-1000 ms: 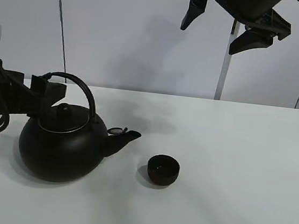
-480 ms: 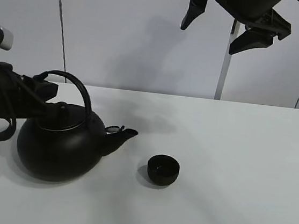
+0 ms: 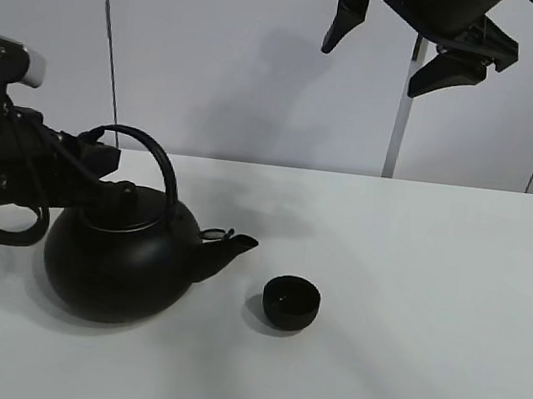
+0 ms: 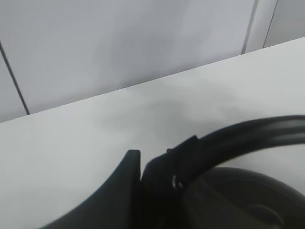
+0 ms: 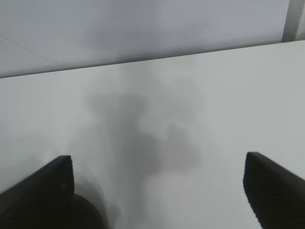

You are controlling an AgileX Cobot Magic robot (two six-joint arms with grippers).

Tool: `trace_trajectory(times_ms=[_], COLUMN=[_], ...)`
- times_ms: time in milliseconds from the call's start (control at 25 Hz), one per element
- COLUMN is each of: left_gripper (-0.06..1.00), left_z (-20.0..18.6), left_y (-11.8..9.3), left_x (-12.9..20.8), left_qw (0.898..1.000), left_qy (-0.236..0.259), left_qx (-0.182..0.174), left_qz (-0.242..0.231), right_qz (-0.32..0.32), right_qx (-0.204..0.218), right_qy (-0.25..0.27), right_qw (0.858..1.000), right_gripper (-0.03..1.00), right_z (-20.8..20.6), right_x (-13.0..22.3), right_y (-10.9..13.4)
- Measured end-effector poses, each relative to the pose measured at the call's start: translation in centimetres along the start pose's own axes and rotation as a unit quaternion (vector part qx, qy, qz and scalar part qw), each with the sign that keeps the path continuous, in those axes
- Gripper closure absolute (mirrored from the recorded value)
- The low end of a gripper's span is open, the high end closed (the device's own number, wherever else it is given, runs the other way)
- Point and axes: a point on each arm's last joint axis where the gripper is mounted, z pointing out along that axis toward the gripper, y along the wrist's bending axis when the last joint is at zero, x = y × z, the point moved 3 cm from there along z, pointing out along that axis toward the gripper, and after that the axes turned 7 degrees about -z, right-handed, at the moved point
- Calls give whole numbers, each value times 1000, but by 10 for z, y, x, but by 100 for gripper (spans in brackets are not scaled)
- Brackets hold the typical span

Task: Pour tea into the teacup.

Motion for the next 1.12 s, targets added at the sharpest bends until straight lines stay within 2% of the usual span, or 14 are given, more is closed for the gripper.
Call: trace_trajectory(times_ms=[320,1120], left_gripper=[82,83], left_z=[19,32], left_y=[-21,-21], left_x=[-7,-22], left_qw=[999,994], left_qy=[15,37], left_qx=[35,35], left_qz=[22,93], right_qz=[0,0], right_qx=[0,0], right_qy=[0,0], right_qw=[1000,1000], right_gripper=[31,31], right_z=[0,0], right_x=[0,0], right_y=[0,0])
